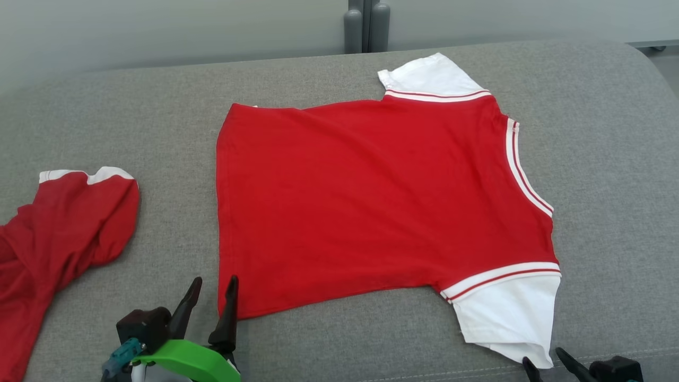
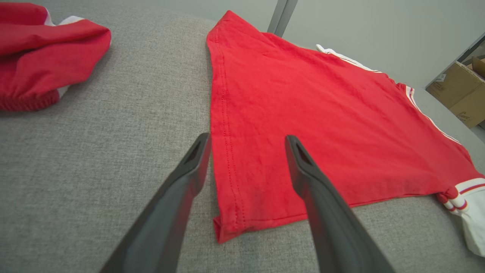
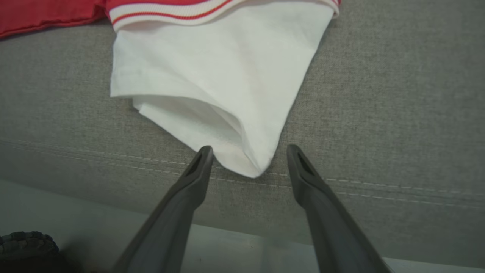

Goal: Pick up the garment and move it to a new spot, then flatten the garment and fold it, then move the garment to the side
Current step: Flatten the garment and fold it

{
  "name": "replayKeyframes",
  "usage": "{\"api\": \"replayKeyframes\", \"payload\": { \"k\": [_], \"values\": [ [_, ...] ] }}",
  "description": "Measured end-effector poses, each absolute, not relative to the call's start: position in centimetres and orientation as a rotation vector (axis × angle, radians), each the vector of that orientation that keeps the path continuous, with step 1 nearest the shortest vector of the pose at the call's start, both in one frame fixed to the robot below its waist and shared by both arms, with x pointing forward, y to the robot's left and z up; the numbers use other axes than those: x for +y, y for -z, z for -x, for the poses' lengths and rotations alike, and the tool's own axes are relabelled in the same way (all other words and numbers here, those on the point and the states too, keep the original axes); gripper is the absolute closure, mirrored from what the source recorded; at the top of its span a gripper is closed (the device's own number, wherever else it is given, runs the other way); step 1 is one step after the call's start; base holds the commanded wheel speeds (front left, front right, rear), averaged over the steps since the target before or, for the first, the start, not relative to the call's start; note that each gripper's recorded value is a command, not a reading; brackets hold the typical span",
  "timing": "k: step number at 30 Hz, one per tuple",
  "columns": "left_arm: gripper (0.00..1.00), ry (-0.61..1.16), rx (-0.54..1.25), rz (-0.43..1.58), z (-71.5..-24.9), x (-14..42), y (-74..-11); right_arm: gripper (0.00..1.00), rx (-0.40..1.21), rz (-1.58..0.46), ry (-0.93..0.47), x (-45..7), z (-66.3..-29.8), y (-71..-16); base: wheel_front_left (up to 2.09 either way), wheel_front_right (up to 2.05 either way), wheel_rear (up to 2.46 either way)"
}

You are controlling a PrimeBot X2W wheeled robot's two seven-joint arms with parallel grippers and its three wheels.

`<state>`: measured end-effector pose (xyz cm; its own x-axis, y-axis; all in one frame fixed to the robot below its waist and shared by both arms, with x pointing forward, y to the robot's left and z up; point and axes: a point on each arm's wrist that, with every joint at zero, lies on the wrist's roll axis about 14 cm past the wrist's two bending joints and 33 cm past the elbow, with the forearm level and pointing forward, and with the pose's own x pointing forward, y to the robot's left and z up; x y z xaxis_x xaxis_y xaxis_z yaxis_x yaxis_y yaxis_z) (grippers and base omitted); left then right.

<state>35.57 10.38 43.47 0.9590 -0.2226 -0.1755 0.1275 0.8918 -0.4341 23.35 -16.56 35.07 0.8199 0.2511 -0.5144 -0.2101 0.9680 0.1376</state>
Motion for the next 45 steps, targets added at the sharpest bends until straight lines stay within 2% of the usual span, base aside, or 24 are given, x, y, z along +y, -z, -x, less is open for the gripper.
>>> {"api": "replayKeyframes", "payload": {
  "k": [6, 13, 16, 20, 28, 31, 32, 38, 40, 43, 45],
  "values": [
    [0.00, 0.205, 0.246, 0.446, -35.5, 9.3, -42.9, 0.00, 0.556, -0.103, -0.246, -16.0, -25.1, -34.8, 0.00, 0.00, 0.00],
    [0.00, 0.161, 0.249, 0.427, -35.4, 10.9, -42.4, 0.12, 0.595, -0.100, -0.269, -15.8, -24.8, -33.8, 0.00, 0.00, 0.00],
    [0.00, 0.148, 0.249, 0.424, -35.4, 11.3, -42.3, 0.06, 0.597, -0.098, -0.271, -15.9, -24.8, -33.7, 0.00, 0.00, 0.00],
    [0.00, 0.151, 0.252, 0.426, -35.3, 11.2, -42.2, 0.08, 0.601, -0.094, -0.275, -16.0, -24.7, -33.7, 0.00, 0.00, 0.00],
    [0.00, 0.159, 0.259, 0.431, -35.5, 10.9, -41.9, 0.21, 0.618, -0.072, -0.299, -16.1, -24.1, -33.4, 0.00, 0.00, 0.00],
    [0.00, 0.159, 0.263, 0.438, -35.5, 10.7, -41.8, 0.40, 0.623, -0.061, -0.308, -16.3, -24.0, -33.3, 0.00, 0.00, 0.00],
    [0.00, 0.162, 0.265, 0.442, -35.4, 10.6, -41.7, 0.51, 0.624, -0.059, -0.309, -16.3, -24.0, -33.2, 0.00, 0.00, 0.00],
    [0.00, 0.167, 0.286, 0.438, -35.1, 10.5, -41.1, 0.72, 0.631, -0.056, -0.320, -16.2, -23.9, -33.1, 0.00, 0.00, 0.00],
    [0.00, 0.176, 0.303, 0.439, -34.8, 10.2, -40.7, 0.86, 0.636, -0.057, -0.332, -16.0, -23.7, -33.1, 0.00, 0.00, 0.00],
    [0.00, 0.189, 0.325, 0.442, -34.4, 9.8, -40.1, 0.99, 0.640, -0.056, -0.339, -15.9, -23.7, -33.0, 0.00, 0.00, 0.00],
    [0.00, 0.204, 0.345, 0.445, -34.0, 9.3, -39.7, 1.00, 0.641, -0.057, -0.340, -15.9, -23.6, -33.0, 0.00, 0.00, 0.00]
  ]
}}
